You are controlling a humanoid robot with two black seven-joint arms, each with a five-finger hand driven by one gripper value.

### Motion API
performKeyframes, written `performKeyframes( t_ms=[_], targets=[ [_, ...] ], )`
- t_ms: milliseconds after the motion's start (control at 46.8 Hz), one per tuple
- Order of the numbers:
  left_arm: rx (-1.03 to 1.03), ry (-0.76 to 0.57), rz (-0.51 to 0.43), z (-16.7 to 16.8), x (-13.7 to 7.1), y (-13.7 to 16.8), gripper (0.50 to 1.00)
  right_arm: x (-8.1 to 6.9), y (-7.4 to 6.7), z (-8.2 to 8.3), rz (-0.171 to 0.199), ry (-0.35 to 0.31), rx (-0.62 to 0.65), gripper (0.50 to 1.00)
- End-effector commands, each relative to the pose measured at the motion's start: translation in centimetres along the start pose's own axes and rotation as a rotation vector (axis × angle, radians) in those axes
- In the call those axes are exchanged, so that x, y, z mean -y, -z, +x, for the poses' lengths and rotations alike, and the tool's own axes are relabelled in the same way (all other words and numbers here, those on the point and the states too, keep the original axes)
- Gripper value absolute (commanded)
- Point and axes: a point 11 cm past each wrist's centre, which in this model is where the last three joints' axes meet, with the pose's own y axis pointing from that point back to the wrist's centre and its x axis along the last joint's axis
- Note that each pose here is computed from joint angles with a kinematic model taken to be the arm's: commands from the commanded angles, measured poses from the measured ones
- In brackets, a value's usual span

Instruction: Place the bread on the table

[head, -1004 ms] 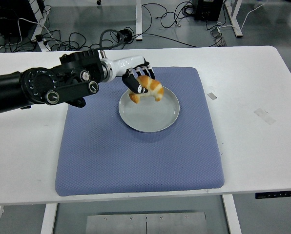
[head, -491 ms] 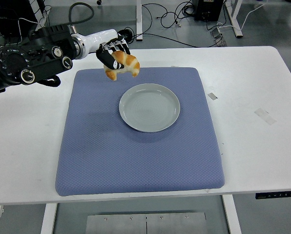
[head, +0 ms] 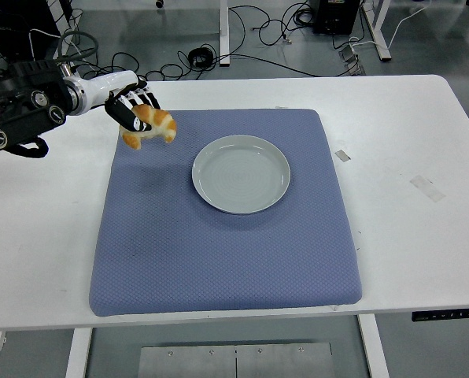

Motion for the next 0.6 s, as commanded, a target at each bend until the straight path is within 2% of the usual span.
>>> performKeyframes(
  t_ms=[0, 256, 577],
  targets=[
    [-0.005, 0.001, 0.003, -0.3, 0.1, 0.3, 0.5, 0.0, 0.0, 0.0, 0.0, 0.0, 0.0, 1.0],
    [-0.005, 0.007, 0.0, -0.9, 0.3, 0.2, 0.5, 0.0, 0.0, 0.0, 0.0, 0.0, 0.0, 1.0],
    [-0.018, 0.011, 0.038, -2.3, 0.8, 2.0, 0.5, 0.0, 0.0, 0.0, 0.0, -0.001, 0.001, 1.0]
  ],
)
